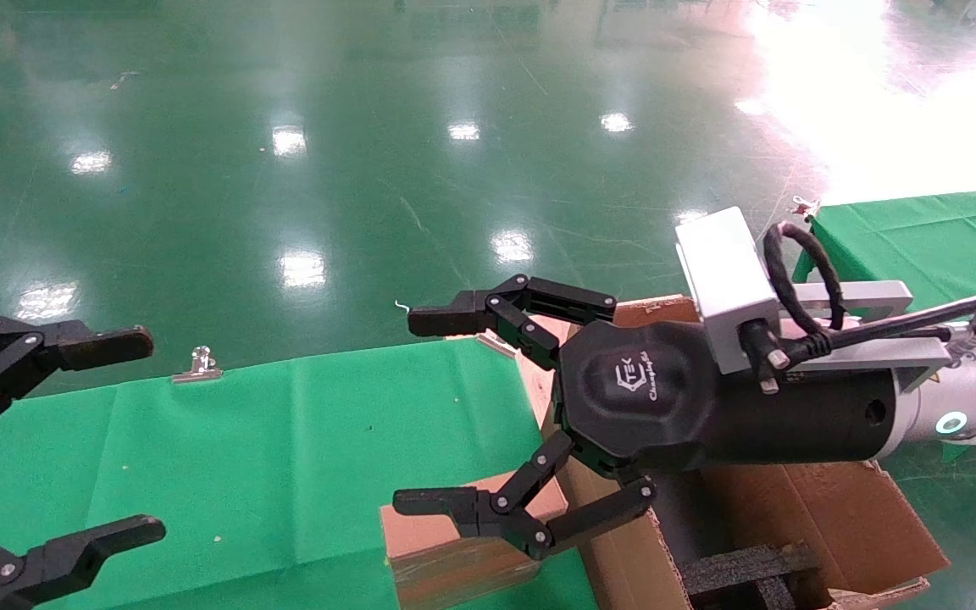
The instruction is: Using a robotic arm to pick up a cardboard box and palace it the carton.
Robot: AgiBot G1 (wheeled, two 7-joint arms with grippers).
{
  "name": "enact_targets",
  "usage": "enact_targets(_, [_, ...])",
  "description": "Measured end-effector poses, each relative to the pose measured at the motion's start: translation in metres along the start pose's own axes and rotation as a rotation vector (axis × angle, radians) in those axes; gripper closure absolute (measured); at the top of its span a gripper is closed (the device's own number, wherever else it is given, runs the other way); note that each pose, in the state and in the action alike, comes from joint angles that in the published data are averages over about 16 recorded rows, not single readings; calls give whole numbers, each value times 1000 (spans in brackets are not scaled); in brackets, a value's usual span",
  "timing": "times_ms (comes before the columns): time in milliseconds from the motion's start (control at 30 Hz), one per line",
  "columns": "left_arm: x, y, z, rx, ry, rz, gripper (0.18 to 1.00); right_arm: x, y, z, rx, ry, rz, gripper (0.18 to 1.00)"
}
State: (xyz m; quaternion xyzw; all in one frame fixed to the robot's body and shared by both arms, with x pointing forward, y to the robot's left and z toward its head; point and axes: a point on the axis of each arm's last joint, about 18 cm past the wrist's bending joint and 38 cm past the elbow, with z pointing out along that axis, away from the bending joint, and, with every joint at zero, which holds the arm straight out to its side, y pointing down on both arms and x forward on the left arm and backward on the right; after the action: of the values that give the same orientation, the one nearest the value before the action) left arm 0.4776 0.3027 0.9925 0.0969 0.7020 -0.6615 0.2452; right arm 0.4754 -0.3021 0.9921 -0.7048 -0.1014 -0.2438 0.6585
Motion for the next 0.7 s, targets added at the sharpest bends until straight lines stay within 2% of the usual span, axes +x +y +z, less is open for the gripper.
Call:
enact_targets(367, [0,0,0,0,0,0,208,1,3,2,-39,-6,-19,178])
enact_targets(700, [0,0,0,0,0,0,309,15,29,17,-249,-42,-71,178])
